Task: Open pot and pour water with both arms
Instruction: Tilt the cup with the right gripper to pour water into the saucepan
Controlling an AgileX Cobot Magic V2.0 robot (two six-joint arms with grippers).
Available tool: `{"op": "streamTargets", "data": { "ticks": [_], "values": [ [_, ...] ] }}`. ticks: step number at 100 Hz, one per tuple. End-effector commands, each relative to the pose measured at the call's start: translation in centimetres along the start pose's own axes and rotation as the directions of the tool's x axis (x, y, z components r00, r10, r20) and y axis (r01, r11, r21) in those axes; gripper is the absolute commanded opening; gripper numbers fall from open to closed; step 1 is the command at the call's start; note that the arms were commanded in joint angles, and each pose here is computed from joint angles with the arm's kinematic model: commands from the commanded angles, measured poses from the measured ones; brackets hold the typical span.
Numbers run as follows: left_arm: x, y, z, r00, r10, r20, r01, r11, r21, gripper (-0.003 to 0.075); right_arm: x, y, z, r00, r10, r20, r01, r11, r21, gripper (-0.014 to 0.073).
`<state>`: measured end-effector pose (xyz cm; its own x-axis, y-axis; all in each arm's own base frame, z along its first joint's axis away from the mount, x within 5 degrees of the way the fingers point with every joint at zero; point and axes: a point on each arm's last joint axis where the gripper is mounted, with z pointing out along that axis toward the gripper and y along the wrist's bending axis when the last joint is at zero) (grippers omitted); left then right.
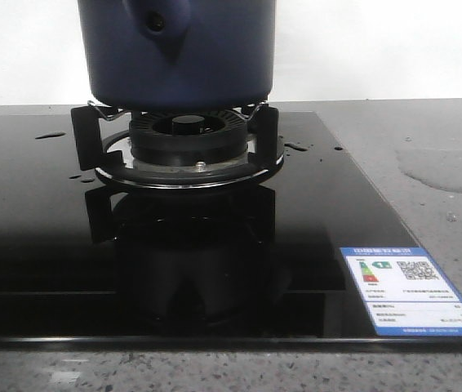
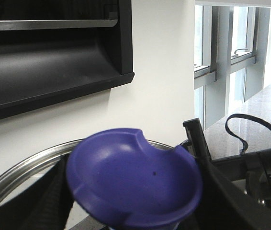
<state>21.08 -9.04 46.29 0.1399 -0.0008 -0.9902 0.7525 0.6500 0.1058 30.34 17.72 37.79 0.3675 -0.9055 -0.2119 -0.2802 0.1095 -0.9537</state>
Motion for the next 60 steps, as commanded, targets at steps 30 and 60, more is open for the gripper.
{"op": "streamTargets", "data": {
  "ticks": [30,60],
  "values": [
    [-2.38,-0.52,-0.80,0.994,-0.028,0.103,0.029,1.000,-0.007,0.0274,-0.91,-2.38,-0.79,0.943,-0.332,0.031,0.325,0.937,0.127,0.0206],
    [-2.38,-0.58,-0.80,0.994,-0.028,0.103,0.028,1.000,0.000,0.0274,-0.80,-2.75,-0.84,0.738,-0.673,-0.058,0.673,0.724,0.151,0.0206]
  ]
}}
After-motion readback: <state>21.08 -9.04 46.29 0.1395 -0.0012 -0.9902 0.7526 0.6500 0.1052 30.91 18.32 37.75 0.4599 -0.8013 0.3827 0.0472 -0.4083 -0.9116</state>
